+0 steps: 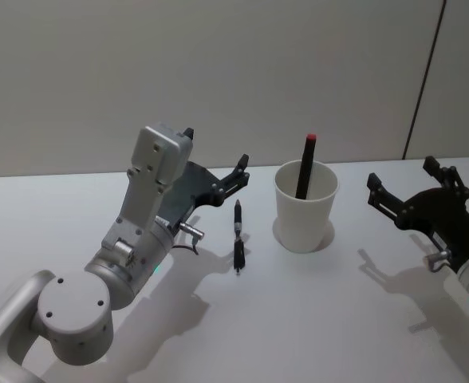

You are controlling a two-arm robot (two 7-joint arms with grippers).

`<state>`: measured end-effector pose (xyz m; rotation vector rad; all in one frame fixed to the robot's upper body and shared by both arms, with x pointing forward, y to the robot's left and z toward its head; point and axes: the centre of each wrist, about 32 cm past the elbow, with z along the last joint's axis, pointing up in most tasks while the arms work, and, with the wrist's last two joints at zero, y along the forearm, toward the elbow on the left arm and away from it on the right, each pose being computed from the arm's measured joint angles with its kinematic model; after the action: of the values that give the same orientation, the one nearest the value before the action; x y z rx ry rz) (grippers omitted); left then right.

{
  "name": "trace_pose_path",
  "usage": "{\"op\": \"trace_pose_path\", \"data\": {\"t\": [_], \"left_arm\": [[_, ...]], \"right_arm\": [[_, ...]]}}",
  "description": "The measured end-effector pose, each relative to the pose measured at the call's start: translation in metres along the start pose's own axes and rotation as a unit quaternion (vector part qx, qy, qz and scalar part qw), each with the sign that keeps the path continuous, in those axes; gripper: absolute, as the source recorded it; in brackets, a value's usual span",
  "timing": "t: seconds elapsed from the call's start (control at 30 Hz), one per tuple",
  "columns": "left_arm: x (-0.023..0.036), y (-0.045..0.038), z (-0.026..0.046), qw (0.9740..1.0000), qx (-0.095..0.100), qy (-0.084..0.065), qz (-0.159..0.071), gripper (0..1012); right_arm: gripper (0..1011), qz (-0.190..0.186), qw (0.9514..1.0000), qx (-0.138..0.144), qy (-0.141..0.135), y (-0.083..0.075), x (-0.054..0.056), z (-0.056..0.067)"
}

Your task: Place the pen into the pen holder.

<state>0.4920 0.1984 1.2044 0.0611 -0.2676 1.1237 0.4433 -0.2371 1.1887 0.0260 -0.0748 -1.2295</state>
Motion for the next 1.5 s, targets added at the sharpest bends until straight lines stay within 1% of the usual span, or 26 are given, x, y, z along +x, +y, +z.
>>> {"op": "trace_pose_path", "data": {"t": [1.5], "left_arm": [[0.0, 0.0, 0.0, 1.0, 0.0, 0.0, 0.0, 1001]], "right_arm": [[1001, 0.0, 1.0, 0.0, 0.0, 0.0, 0.0, 0.0]]}}
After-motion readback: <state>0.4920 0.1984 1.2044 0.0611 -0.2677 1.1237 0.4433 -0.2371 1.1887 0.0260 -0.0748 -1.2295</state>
